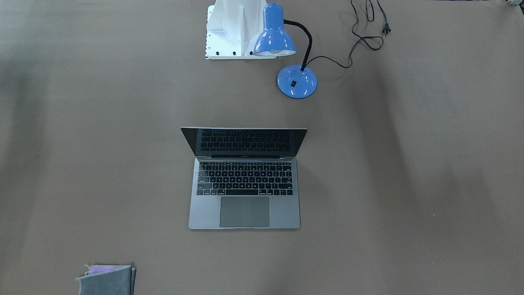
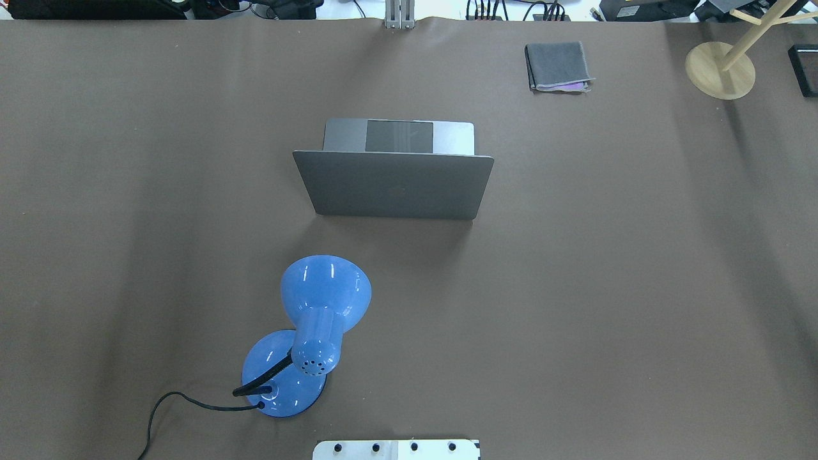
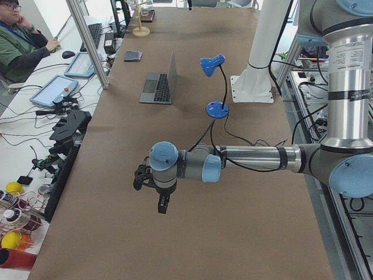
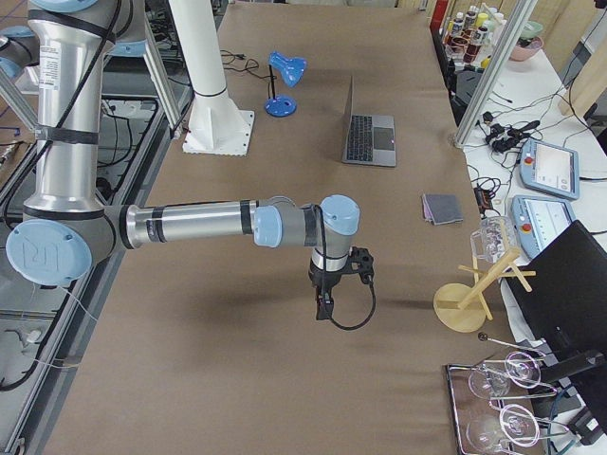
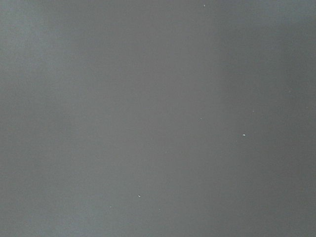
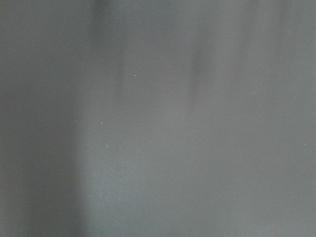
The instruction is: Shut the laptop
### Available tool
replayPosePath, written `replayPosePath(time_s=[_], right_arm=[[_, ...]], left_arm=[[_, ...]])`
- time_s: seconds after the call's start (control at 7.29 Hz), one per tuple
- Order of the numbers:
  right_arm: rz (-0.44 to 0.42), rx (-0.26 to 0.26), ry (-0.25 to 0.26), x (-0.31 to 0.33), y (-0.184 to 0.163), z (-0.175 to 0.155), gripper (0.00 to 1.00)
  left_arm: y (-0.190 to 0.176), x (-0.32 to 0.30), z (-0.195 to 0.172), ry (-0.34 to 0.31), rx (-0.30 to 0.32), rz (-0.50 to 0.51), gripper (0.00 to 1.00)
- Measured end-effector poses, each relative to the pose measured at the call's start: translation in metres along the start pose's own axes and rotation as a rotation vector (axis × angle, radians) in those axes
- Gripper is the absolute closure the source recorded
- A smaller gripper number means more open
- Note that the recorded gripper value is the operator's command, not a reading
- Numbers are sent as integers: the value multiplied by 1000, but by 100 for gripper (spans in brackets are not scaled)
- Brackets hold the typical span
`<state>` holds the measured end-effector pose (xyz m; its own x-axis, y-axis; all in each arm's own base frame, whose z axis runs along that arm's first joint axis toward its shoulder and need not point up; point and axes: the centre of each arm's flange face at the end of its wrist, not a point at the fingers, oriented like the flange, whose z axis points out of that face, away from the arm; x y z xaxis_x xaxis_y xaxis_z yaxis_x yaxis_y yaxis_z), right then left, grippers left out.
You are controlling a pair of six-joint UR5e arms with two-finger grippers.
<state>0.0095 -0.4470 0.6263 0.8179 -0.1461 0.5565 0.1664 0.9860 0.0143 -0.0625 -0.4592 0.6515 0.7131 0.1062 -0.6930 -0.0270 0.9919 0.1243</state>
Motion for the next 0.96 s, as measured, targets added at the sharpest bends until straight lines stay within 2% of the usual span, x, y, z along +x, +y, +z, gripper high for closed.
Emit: replayPosePath(time_s=[0.82,0.96], right_arm=[[0,1,0,0,0,0,0],[-10,13,1,-2,-2,-3,0]], left_arm=[[-1,1,-1,0,10,13,1],[-3,2,-2,0,14,15,1]])
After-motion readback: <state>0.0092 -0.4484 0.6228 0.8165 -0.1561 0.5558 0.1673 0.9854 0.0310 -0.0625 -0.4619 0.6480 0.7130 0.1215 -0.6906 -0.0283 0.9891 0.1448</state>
